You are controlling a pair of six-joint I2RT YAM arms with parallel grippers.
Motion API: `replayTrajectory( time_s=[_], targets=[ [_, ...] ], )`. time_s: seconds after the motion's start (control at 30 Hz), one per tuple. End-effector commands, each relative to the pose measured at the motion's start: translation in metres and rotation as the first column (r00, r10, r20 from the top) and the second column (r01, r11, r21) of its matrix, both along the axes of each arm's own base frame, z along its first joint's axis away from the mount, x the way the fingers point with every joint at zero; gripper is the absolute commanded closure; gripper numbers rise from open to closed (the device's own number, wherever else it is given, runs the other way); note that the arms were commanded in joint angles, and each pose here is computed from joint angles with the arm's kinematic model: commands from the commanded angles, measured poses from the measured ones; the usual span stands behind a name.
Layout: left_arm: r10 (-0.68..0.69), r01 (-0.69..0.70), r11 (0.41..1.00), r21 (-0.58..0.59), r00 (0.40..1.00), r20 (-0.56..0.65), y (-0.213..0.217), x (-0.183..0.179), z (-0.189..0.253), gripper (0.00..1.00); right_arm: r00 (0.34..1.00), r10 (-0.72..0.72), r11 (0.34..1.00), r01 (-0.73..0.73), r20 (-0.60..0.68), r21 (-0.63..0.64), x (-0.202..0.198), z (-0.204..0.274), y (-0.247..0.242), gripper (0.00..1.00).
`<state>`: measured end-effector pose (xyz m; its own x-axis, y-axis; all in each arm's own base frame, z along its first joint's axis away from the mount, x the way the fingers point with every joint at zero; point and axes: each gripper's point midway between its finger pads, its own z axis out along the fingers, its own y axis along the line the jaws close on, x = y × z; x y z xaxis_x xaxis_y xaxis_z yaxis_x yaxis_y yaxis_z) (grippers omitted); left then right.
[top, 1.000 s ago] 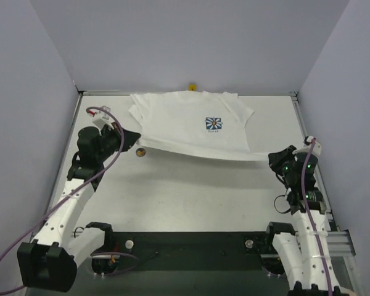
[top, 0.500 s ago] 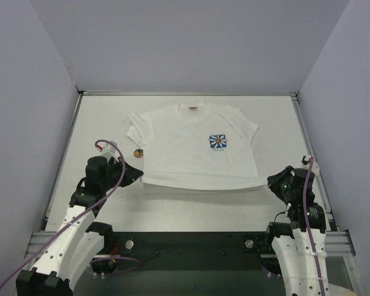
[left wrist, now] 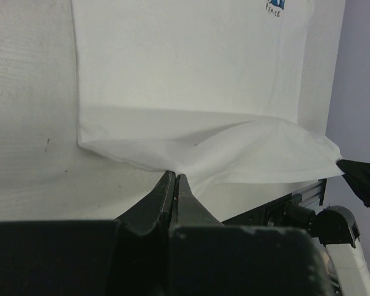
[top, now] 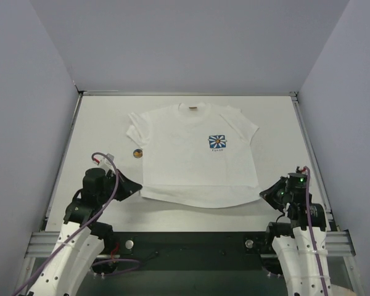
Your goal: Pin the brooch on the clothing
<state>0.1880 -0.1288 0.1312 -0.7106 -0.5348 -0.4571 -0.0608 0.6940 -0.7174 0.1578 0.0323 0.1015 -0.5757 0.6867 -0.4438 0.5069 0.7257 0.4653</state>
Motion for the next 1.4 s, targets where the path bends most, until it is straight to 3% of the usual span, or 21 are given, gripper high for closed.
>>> replayTrajectory(
  time_s=[0.0, 0.23, 0.33, 0.43, 0.47, 0.53, 0.57, 0.67, 0.73, 0.77, 0.87, 1.1, 1.33, 1.37],
  targets=[
    [-0.007, 0.007, 1.0, 0.001, 1.0, -0.031, 0.001, -0.016, 0.019, 1.0, 0.996, 0.02, 0.999, -0.016, -0.085, 0.047, -0.029, 0.009, 0.01, 1.0],
    [-0.038, 0.041, 0.999, 0.034, 0.995, -0.091, 0.005, -0.037, 0.011, 1.0, 0.987, 0.037, 0.998, -0.029, -0.159, 0.05, -0.06, 0.01, 0.012, 1.0],
    [-0.055, 0.066, 0.995, 0.071, 0.988, -0.143, 0.01, -0.052, -0.001, 1.0, 0.978, 0.072, 0.993, -0.053, -0.197, 0.101, -0.07, 0.004, 0.022, 0.94],
    [-0.121, 0.133, 0.989, 0.071, 0.981, -0.154, 0.006, -0.062, 0.001, 1.0, 0.966, 0.122, 0.985, -0.09, -0.227, 0.148, -0.08, 0.003, 0.031, 0.76],
    [-0.134, 0.147, 0.986, 0.076, 0.979, -0.154, 0.006, -0.064, 0.003, 1.0, 0.963, 0.137, 0.982, -0.102, -0.233, 0.156, -0.084, 0.004, 0.033, 0.58],
    [-0.189, 0.201, 0.977, 0.075, 0.972, -0.142, 0.003, -0.072, 0.011, 0.97, 0.966, 0.171, 0.976, -0.139, -0.192, 0.169, -0.089, 0.02, 0.038, 0.42],
    [-0.196, 0.208, 0.975, 0.078, 0.971, -0.137, 0.003, -0.073, 0.014, 0.97, 0.976, 0.171, 0.977, -0.15, -0.135, 0.154, -0.088, 0.028, 0.038, 0.26],
    [-0.207, 0.215, 0.97, 0.11, 0.975, -0.08, 0.007, -0.074, 0.036, 0.96, 0.986, 0.168, 0.982, -0.167, -0.005, 0.086, -0.082, 0.062, 0.031, 0.11],
    [-0.2, 0.202, 0.968, 0.148, 0.979, -0.031, 0.011, -0.069, 0.047, 0.95, 0.986, 0.168, 0.984, -0.169, 0.016, 0.064, -0.074, 0.07, 0.028, 0.09],
    [-0.198, 0.197, 0.969, 0.151, 0.98, -0.012, 0.011, -0.065, 0.054, 0.18, 0.984, 0.175, 0.982, -0.175, 0.012, 0.067, -0.067, 0.07, 0.029, 0.09],
    [-0.182, 0.177, 0.971, 0.16, 0.983, 0.017, 0.011, -0.055, 0.064, 0.1, 0.985, 0.169, 0.981, -0.17, 0.024, 0.097, -0.045, 0.067, 0.032, 0.09],
    [-0.064, 0.031, 0.974, 0.226, 0.988, 0.139, 0.028, -0.022, 0.091, 0.04, 0.989, 0.138, 0.988, -0.141, 0.063, 0.059, 0.004, 0.062, 0.024, 0.08],
    [0.049, -0.099, 0.958, 0.27, 0.981, 0.185, 0.028, 0.069, 0.099, 0.04, 0.99, 0.041, 0.996, -0.029, 0.136, -0.088, 0.066, 0.05, -0.008, 0.08],
    [0.04, -0.079, 0.952, 0.296, 0.99, 0.135, 0.024, 0.086, 0.085, 0.05, 0.99, 0.047, 0.992, -0.03, 0.135, -0.121, 0.081, 0.046, -0.012, 0.08]
  ],
)
